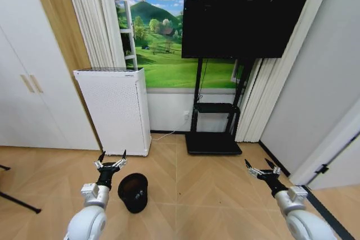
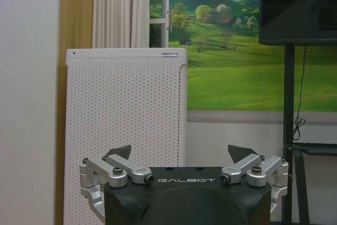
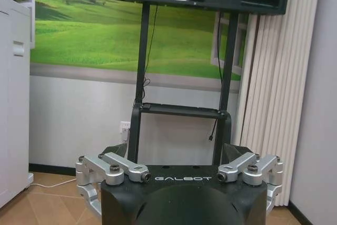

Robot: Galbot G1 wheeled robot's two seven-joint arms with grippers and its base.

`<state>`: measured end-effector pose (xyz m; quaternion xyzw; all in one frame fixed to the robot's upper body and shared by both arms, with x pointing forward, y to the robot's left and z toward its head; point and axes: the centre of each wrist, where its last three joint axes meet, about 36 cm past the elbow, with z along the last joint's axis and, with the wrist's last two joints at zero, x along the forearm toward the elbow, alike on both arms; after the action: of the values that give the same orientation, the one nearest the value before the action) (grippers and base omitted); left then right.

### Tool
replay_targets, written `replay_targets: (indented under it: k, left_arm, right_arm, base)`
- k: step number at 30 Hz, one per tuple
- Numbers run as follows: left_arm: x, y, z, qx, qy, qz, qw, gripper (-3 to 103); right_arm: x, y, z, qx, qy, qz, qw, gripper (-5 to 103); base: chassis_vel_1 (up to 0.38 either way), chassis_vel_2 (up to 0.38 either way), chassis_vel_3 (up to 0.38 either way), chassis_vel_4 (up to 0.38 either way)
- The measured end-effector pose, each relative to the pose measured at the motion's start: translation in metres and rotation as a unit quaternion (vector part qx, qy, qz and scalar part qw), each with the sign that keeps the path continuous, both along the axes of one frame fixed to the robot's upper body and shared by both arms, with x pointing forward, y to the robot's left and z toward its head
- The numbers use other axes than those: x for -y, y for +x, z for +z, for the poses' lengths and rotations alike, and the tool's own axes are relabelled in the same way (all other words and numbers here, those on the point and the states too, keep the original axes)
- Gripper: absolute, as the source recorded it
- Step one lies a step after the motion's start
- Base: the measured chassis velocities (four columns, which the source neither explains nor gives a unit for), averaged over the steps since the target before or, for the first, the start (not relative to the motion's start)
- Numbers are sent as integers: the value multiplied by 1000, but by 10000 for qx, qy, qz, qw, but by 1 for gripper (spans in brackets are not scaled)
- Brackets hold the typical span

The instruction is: Pick up the trash bin and place the garbage on the floor into it.

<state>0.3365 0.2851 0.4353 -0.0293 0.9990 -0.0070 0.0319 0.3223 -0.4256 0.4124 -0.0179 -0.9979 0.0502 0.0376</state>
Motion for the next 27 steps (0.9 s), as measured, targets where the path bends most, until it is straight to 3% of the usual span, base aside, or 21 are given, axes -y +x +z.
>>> replay_targets:
  k: [27]
  left_arm:
    - [0,0,0,0,0,-2,10000,100]
  right_arm:
    - [0,0,0,0,0,-1,10000,100]
  base:
    - [363,-352,-358,357]
